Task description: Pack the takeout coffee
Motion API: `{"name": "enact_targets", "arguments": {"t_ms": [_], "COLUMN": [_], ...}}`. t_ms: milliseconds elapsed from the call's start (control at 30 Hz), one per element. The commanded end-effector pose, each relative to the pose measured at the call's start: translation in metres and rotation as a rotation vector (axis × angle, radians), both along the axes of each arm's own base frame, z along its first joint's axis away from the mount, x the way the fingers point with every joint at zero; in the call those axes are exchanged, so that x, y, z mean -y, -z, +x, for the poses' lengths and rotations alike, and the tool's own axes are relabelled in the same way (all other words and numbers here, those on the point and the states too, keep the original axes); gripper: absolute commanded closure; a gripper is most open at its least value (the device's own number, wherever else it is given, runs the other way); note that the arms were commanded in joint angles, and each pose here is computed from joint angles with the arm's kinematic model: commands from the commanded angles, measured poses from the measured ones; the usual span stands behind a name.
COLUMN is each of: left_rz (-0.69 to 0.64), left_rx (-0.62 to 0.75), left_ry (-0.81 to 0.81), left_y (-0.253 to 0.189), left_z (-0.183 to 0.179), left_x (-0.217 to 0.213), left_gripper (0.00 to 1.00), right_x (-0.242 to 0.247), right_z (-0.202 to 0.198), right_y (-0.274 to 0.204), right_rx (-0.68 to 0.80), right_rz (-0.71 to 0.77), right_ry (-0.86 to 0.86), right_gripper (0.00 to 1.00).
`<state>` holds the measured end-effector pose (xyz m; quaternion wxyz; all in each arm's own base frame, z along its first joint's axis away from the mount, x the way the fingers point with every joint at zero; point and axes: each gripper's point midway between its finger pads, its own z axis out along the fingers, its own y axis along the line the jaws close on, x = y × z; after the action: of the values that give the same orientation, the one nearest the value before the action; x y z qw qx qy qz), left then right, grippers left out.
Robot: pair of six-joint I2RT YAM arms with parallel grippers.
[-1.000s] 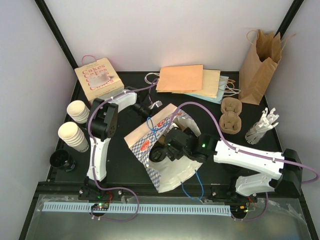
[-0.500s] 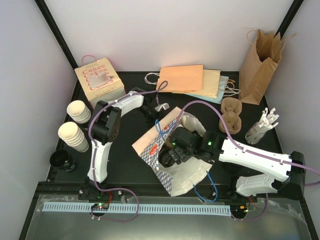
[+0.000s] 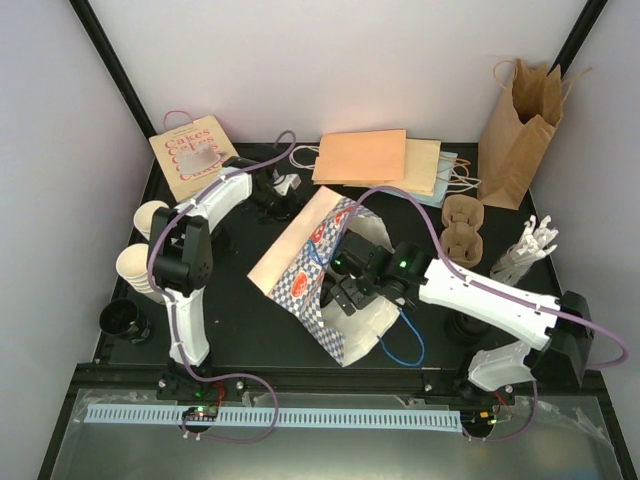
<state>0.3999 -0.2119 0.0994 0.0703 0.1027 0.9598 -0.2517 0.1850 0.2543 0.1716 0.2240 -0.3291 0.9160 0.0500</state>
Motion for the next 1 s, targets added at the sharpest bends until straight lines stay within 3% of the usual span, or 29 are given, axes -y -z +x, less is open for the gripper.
{"name": "enact_targets", "arguments": {"t_ms": [0, 267, 400, 633, 967], "left_rz": [0.028, 0.091, 0.004, 0.01, 0.293], "left_rx": [0.099, 0.101, 0.033, -0.021, 0.151], "left_ry": [-0.055, -0.118, -0.068, 0.009, 0.01], "left_y": [-0.038, -0.035, -0.024, 0.004, 0.034], "left_z": [0.011, 0.017, 0.008, -0.009, -0.005], "left_x": [-0.019, -0.049, -0.028, 0.014, 0.041], "left_gripper": [0.01, 0.01, 0.01, 0.01, 0.01], "right_x": [-0.016, -0.032, -0.035, -0.032, 0.01], "right_z": [0.012, 0.024, 0.023, 0.008, -0.037], "right_y": [-0.007, -0.009, -0.021, -0.043, -0.015], "right_rx": [-0.004, -0.018, -0.017, -0.056, -0.246], "right_rz": [0.028, 0.024, 0.054, 0.116, 0.055], "right_ry": [-0.034, -0.059, -0.063, -0.071, 0.008], "right_gripper": [0.0, 0.01, 0.02, 0.03, 0.02]}}
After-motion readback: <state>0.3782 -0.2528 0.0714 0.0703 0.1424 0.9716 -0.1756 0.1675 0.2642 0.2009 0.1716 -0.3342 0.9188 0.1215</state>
